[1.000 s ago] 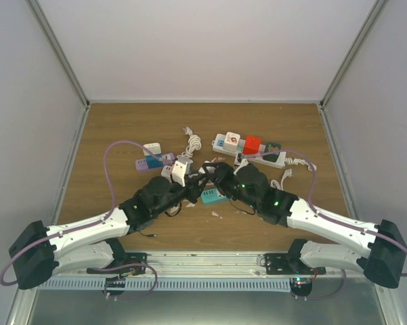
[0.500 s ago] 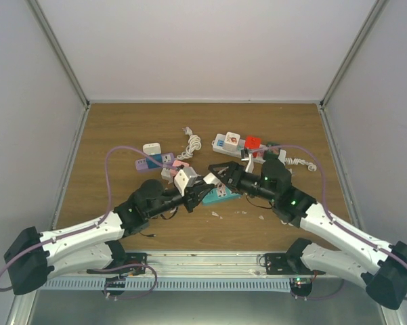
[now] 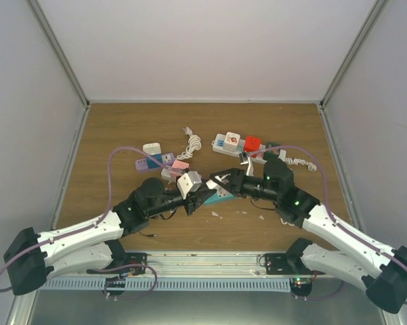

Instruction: Insert the plug

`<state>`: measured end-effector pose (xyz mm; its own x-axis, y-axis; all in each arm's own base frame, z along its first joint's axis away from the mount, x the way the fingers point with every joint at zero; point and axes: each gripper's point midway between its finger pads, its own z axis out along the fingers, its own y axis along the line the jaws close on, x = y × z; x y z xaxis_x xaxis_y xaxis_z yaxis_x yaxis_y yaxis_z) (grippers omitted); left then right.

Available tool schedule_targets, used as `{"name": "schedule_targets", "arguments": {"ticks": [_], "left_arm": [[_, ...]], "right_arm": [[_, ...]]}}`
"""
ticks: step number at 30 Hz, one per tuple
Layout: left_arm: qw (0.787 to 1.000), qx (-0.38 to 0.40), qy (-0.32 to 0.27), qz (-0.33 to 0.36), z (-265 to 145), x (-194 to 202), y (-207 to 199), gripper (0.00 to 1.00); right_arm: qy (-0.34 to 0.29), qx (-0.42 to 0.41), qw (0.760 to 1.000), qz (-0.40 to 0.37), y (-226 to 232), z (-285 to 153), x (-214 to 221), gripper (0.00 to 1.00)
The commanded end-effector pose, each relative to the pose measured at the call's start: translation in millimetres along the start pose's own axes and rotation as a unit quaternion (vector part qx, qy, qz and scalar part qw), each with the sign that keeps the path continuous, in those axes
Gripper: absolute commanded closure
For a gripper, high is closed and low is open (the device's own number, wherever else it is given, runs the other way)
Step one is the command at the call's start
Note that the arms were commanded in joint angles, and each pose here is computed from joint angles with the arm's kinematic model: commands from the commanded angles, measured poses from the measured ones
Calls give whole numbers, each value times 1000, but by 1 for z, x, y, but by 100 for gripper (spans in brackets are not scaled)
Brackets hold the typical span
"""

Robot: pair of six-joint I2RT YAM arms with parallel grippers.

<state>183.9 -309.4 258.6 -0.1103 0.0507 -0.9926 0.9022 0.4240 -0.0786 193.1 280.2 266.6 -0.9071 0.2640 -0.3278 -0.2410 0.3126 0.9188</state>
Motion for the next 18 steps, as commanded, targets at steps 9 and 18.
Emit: {"name": "schedule_targets", "arguments": {"ticks": [9, 18], "left_arm": [[963, -185, 70, -181, -35, 3, 52, 39], [943, -265, 62, -192, -109, -13, 63, 25]], "right_arm": [[-119, 195, 945, -233, -42, -28, -56, 73], [-145, 353, 865, -327, -88, -34, -93, 72]]}}
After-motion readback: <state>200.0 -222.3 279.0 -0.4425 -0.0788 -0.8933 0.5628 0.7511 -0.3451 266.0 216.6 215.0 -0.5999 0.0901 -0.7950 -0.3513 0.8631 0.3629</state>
